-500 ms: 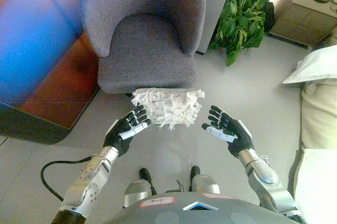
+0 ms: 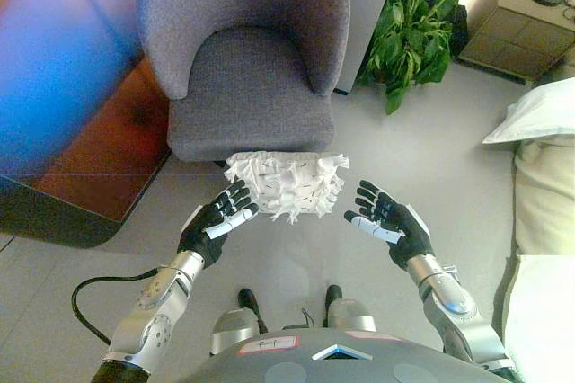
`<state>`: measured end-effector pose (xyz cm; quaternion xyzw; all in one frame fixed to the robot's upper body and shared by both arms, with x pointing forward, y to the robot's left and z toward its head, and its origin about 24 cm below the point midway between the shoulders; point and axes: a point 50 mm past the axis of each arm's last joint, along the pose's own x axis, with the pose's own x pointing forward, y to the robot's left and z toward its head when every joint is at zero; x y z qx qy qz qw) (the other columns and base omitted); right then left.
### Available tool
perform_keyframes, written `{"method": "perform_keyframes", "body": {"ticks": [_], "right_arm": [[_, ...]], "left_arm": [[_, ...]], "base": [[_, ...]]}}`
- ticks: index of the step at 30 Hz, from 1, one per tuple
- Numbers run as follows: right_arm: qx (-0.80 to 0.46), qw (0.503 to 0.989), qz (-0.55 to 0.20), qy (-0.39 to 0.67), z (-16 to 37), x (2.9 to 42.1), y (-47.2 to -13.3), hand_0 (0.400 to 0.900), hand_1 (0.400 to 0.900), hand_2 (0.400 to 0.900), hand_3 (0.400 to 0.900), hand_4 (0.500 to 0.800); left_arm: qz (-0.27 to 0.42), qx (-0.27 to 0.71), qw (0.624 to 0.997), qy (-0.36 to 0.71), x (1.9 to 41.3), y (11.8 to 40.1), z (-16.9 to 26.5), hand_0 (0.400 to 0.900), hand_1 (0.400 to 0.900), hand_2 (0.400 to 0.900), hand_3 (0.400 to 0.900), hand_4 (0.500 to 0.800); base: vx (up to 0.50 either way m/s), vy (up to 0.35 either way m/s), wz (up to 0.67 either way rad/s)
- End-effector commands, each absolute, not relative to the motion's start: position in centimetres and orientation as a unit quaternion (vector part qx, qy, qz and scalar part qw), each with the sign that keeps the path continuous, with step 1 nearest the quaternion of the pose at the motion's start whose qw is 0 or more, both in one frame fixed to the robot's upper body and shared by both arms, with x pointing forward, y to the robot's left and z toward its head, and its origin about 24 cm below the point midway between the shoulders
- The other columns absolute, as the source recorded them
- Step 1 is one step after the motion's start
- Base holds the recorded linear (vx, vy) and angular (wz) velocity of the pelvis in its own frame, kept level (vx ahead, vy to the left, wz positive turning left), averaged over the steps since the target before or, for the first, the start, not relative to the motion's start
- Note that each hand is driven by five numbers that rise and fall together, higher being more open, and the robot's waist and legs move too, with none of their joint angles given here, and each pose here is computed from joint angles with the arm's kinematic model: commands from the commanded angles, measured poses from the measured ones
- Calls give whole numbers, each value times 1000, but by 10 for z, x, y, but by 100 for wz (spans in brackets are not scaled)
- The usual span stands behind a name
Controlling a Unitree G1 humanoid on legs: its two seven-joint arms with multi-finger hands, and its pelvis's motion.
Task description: Pick up the pillow and put it on the sofa.
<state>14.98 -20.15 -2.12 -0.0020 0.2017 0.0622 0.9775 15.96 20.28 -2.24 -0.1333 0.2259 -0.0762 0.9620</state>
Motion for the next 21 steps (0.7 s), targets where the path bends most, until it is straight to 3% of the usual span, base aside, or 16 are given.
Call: {"method": "perform_keyframes", "body": {"ticks": [1,21], "right_arm": [[-12,991,73,109,9,176,-199,900,900,900,900,800],[-33,987,92,129,5,176,-201,900,900,900,900,800]], "left_arm": [[-111,-124,980,112,188,199,15,900,900,900,900,800],[-117,-165,974,103,185,199,17,900,900,900,900,800]], "base": [[-12,-15,-4],[23,-58,-3]]}}
